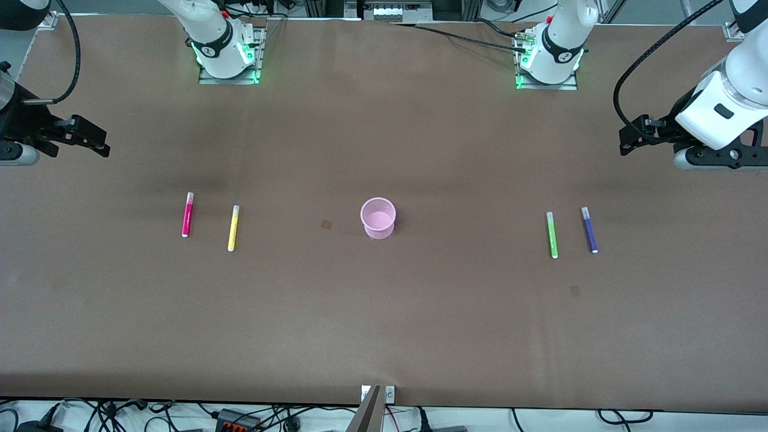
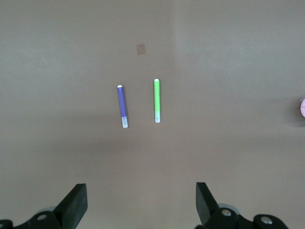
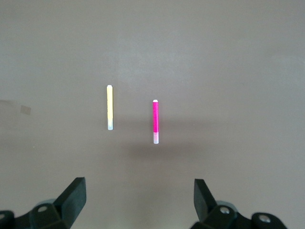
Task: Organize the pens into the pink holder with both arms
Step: 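Lower the right gripper to the magenta marker while the left gripper reaches the purple marker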
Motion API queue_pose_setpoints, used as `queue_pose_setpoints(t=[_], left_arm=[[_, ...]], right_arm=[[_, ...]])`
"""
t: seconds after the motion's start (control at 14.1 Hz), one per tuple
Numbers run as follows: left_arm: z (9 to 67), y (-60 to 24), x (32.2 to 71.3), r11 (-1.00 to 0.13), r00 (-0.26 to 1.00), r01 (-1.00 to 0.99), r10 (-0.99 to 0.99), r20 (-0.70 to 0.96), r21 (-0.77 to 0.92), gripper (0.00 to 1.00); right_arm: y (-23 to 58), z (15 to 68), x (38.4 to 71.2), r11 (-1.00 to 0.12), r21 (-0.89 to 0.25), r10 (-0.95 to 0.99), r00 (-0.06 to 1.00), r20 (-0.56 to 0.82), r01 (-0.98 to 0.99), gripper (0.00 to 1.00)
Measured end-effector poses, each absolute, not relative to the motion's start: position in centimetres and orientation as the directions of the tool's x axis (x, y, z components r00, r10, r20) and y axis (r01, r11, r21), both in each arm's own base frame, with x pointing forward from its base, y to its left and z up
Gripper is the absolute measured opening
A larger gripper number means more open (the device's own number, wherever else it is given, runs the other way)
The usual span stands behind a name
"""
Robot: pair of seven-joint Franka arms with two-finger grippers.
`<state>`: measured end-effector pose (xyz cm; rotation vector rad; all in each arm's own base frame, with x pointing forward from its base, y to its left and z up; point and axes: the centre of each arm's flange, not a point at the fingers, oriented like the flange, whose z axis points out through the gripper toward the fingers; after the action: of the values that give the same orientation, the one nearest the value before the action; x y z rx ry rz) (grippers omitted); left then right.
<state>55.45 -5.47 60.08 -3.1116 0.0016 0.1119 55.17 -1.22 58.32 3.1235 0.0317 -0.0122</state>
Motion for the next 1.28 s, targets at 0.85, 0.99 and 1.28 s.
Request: queue_pose_setpoints(t=[0.85,0.99,1.28], left_arm=[[59.5,-5.5,55.6,-1.000,0.996,-0.002,0.000,-0.091,-0.029,1.00],[57.0,-5.3,55.4,-0.999,0.979,-0.004,0.004,-0.206,-0.037,1.00],[50.2,-3.5,56.6,-0.999,0.920,0.017,0.035,-0.390,-0.051,1.00]], right_arm=[[-1.2,57.6,55.3,-1.000,0.018,0.020,1.000,-0.017,0.020,1.00],[-1.2,55.7,56.2,-1.000,0.017,0.020,0.999,-0.044,0.021,1.00],[-1.3,48.8,59.0,-1.000,0.016,0.020,0.992,-0.124,0.022,1.00]])
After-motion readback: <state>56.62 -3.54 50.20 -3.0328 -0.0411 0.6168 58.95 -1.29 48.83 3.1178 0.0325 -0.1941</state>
